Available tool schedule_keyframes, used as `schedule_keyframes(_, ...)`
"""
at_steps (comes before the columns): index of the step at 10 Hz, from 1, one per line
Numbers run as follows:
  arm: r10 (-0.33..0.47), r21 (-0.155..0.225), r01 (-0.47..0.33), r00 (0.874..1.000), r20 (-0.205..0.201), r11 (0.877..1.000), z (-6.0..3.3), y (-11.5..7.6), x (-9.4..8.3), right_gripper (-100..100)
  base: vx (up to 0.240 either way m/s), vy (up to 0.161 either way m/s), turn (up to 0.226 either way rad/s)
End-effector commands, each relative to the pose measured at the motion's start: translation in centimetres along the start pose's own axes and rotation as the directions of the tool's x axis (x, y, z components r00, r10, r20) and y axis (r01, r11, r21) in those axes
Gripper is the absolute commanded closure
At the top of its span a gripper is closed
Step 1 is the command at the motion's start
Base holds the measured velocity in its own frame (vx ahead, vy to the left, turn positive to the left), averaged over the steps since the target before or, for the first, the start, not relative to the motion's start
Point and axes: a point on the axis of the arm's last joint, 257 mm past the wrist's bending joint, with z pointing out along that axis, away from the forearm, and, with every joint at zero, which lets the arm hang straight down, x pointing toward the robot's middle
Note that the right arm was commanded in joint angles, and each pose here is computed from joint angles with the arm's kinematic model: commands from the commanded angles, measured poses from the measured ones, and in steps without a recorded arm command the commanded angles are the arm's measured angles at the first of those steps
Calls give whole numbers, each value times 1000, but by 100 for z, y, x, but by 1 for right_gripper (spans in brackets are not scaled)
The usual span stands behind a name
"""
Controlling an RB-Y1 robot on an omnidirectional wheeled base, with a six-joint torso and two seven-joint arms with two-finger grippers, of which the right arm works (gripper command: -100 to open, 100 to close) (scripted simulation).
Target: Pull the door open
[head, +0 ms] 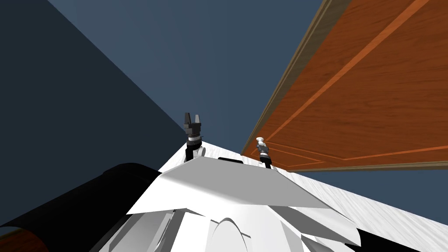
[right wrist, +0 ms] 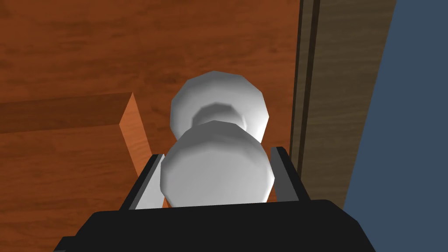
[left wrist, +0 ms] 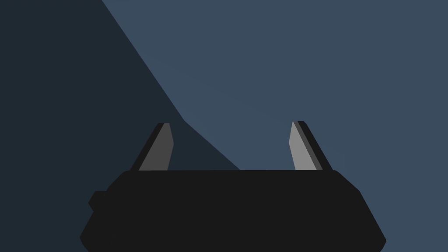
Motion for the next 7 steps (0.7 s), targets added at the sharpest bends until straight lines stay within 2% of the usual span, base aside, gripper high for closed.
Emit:
schedule_keyframes(1, 1, -3, -1, 1000, 0, 1000, -1, 22, 3, 100, 0, 0, 0)
schedule_keyframes(2, 1, -3, -1, 1000, 0, 1000, -1, 22, 3, 100, 0, 0, 0)
schedule_keyframes(4, 40, 58, -38, 999, -25, 998, -28, -169, 72, 100, -8, 6, 33)
schedule_keyframes(7, 108, 148, -97, 992, -69, 984, -97, -422, 217, 100, -16, 15, 42)
